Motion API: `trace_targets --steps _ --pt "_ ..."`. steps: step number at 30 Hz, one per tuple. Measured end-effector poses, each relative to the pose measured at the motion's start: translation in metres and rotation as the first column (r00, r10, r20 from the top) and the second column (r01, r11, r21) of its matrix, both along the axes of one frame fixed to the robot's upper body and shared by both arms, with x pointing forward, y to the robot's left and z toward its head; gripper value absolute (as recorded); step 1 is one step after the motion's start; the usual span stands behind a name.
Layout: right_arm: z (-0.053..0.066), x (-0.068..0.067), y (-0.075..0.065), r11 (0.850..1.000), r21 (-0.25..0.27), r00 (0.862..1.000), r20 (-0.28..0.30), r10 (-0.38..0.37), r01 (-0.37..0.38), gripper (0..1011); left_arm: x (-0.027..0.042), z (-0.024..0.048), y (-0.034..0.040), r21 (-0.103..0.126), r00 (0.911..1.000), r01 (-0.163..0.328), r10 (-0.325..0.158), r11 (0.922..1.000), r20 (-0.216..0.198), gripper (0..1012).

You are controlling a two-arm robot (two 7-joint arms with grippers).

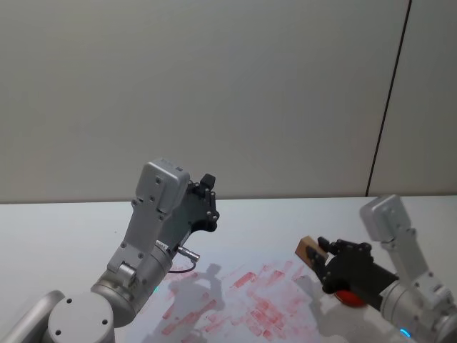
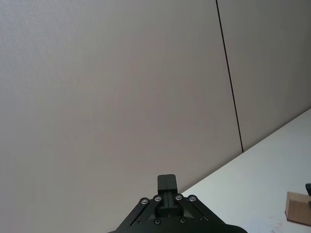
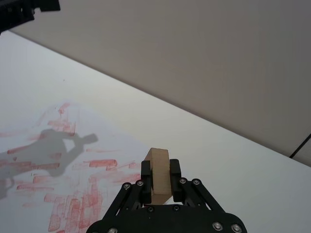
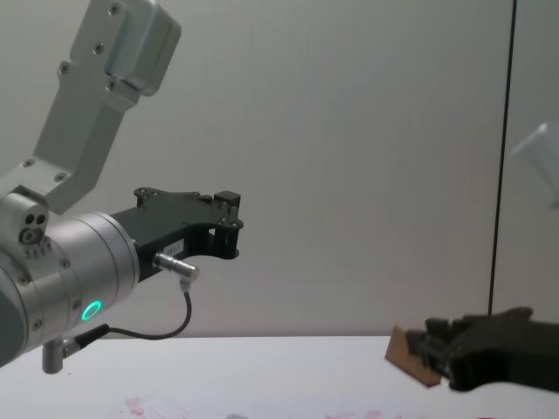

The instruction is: Use the one hand to pick up the stamp and affix it onto the A4 paper.

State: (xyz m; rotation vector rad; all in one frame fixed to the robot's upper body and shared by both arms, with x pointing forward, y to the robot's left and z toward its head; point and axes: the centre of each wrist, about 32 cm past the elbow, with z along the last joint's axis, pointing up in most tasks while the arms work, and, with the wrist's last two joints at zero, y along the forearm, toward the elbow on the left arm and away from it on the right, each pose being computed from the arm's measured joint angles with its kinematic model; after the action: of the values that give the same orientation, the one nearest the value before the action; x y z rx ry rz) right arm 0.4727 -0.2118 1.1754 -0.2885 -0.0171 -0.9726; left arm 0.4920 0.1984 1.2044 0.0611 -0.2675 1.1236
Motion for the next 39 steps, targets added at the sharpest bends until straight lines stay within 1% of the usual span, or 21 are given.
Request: trace_targets --steps 1,2,5,7,9,16,17,19,22,31,39 --pt "-0.002 0.001 0.002 1.000 -0.011 1.000 -0.007 0.010 -0.010 218 0.0000 0.0000 0.0000 0.000 1.0000 0.000 0.000 1.0000 0.000 0" --pt "-0.002 0.001 0.002 1.000 -0.011 1.000 -0.007 0.010 -0.010 218 0.0000 0.0000 0.0000 0.000 1.0000 0.000 0.000 1.0000 0.000 0" --pt "-0.009 0.004 0.005 0.998 -0.049 0.999 -0.027 0.033 -0.034 218 0.0000 0.0000 0.0000 0.000 1.0000 0.000 0.000 1.0000 0.000 0" --pt "-0.010 0.004 0.006 0.998 -0.056 0.999 -0.031 0.037 -0.038 218 0.0000 0.0000 0.0000 0.000 1.0000 0.000 0.000 1.0000 0.000 0" --pt "-0.018 0.007 0.010 0.995 -0.085 0.997 -0.050 0.050 -0.055 218 0.0000 0.0000 0.0000 0.000 1.0000 0.000 0.000 1.0000 0.000 0" --pt "-0.032 0.012 0.019 0.988 -0.129 0.994 -0.074 0.077 -0.086 218 0.0000 0.0000 0.0000 0.000 1.0000 0.000 0.000 1.0000 0.000 0" --pt "-0.032 0.012 0.019 0.988 -0.129 0.994 -0.074 0.077 -0.086 218 0.0000 0.0000 0.0000 0.000 1.0000 0.000 0.000 1.0000 0.000 0" --pt "-0.037 0.014 0.024 0.986 -0.139 0.993 -0.082 0.086 -0.097 219 0.0000 0.0000 0.0000 0.000 1.0000 0.000 0.000 1.0000 0.000 0" --pt "-0.040 0.015 0.027 0.984 -0.146 0.992 -0.084 0.093 -0.105 218 0.0000 0.0000 0.0000 0.000 1.0000 0.000 0.000 1.0000 0.000 0" --pt "-0.045 0.018 0.033 0.982 -0.154 0.991 -0.085 0.101 -0.113 218 0.0000 0.0000 0.0000 0.000 1.0000 0.000 0.000 1.0000 0.000 0" --pt "-0.047 0.018 0.035 0.982 -0.155 0.992 -0.084 0.091 -0.103 218 0.0000 0.0000 0.0000 0.000 1.0000 0.000 0.000 1.0000 0.000 0"
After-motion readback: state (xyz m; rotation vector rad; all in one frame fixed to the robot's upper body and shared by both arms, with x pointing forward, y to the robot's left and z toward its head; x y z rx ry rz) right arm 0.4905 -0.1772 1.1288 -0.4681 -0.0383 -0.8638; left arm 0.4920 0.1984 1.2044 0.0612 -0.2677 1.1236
